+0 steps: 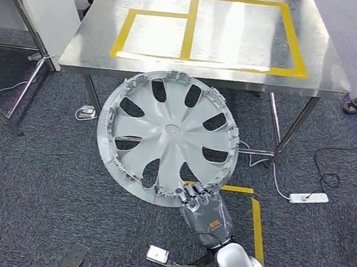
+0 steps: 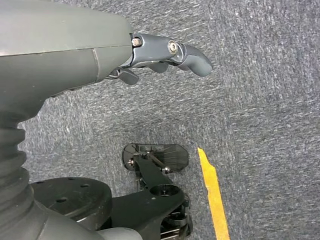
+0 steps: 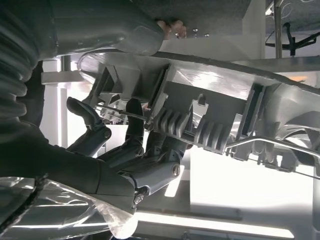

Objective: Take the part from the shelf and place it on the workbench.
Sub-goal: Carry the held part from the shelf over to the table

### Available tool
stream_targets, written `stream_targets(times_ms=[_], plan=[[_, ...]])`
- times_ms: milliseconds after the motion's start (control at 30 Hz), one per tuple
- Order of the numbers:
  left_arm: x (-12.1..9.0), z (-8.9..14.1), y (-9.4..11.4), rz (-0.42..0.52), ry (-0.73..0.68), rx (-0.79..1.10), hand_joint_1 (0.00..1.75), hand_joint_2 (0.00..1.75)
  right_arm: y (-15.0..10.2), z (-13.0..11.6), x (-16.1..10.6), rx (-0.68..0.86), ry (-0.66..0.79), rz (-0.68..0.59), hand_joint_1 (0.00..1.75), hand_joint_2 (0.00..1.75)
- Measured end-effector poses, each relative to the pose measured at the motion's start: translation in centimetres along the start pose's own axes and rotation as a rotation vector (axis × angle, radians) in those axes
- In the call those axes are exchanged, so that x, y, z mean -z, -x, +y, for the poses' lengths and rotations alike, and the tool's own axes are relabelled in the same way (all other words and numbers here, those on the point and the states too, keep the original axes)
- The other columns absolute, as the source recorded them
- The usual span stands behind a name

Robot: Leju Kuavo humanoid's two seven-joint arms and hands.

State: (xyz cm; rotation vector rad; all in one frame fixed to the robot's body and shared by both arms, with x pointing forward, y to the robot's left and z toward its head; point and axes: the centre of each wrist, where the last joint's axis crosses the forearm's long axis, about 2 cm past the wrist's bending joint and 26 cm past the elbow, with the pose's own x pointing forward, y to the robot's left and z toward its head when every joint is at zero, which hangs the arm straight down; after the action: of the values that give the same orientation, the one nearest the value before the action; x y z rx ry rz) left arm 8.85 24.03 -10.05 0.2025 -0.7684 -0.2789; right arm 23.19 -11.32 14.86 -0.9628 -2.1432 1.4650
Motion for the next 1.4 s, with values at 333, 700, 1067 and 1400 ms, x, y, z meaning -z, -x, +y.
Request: stream_targets(times_ms=[333, 700, 1067, 1400], plan=[[0.0, -0.02, -0.01, 0.0, 0.0, -0.001, 0.0, 1.75, 0.01, -0.01, 0.01, 0.0, 0.0, -0.001, 1.75, 1.75], [-0.01, -0.06, -0.03, 0.0, 0.003, -0.002, 0.0, 1.75, 0.01, 0.0, 0.01, 0.006, 0.0, -0.002, 1.75, 1.75], [-0.03, -0.11, -0.01, 0.0, 0.006, 0.003, 0.0, 1.75, -0.02, -0.12, 0.04, 0.007, 0.005, -0.007, 1.75, 1.75], [0.0, 0.16, 0.11, 0.002, 0.0, 0.003, 0.0, 1.75, -0.1, -0.12, 0.0, 0.01, 0.005, -0.006, 1.75, 1.75]])
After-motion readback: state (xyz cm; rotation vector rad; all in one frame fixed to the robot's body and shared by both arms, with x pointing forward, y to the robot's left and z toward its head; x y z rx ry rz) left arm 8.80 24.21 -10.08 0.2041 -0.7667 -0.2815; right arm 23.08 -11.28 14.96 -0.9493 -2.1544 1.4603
